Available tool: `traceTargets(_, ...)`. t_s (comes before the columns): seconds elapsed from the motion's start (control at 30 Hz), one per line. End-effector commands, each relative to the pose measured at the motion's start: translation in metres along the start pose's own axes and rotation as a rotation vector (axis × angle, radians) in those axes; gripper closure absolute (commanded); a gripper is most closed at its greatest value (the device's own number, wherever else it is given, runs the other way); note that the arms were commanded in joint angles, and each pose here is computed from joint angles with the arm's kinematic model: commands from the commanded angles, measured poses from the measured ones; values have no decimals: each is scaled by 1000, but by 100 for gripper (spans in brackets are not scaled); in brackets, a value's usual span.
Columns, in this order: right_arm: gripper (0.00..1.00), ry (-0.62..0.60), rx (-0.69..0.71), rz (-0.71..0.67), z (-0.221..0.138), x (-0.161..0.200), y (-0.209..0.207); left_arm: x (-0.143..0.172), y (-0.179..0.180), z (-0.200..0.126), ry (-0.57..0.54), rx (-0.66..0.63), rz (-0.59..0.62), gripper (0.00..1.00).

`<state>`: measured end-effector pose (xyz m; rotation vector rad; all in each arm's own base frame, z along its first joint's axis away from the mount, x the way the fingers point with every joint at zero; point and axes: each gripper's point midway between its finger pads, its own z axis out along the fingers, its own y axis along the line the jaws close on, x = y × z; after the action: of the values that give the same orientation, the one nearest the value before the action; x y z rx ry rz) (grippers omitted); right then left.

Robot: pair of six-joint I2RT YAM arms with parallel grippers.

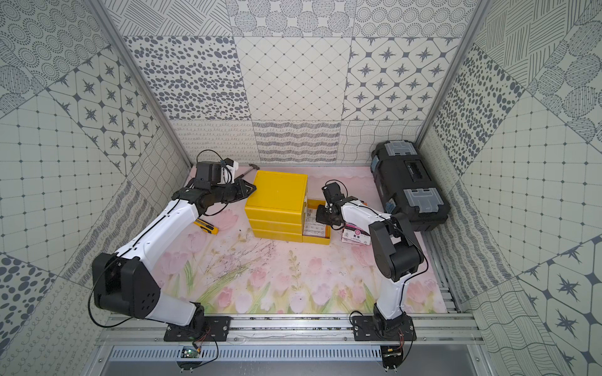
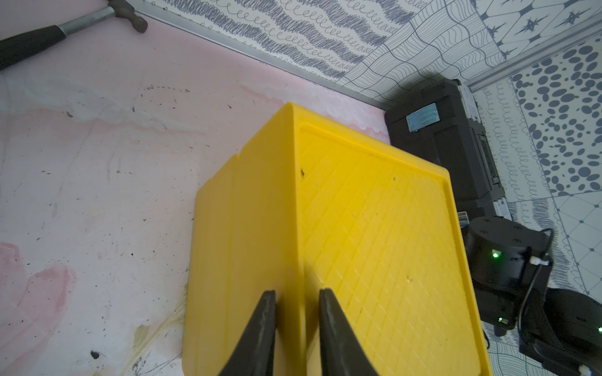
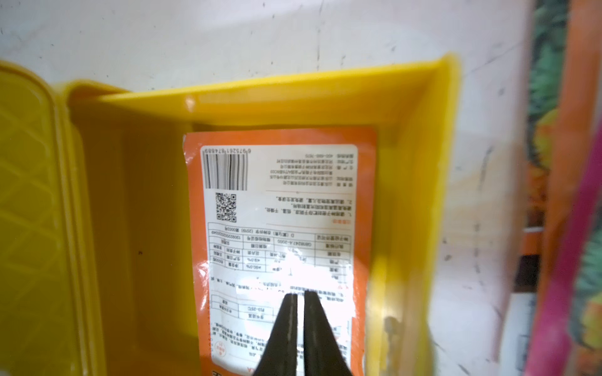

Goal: Take the seed bags out of the drawer
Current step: Open the drawer in the storage box, then pick up the seed packet from the drawer.

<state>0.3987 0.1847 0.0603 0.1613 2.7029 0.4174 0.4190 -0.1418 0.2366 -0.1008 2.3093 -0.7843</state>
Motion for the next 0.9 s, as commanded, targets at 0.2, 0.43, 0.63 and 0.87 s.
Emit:
traceTargets(0.2, 85, -61, 92, -99, -29, -23, -9, 62, 21, 0, 238, -72, -97, 75)
traceTargets(0.43, 85, -66, 68, -141, -41, -26, 15, 62, 21, 0, 238, -72, -96, 75)
traceTargets(0.63, 87, -8, 93, -138, -19, -11, 11, 61, 20, 0, 236, -68, -95, 75)
traceTargets(0.87, 87, 34, 101, -158, 6, -1, 18, 62, 21, 1, 238, -69, -97, 75)
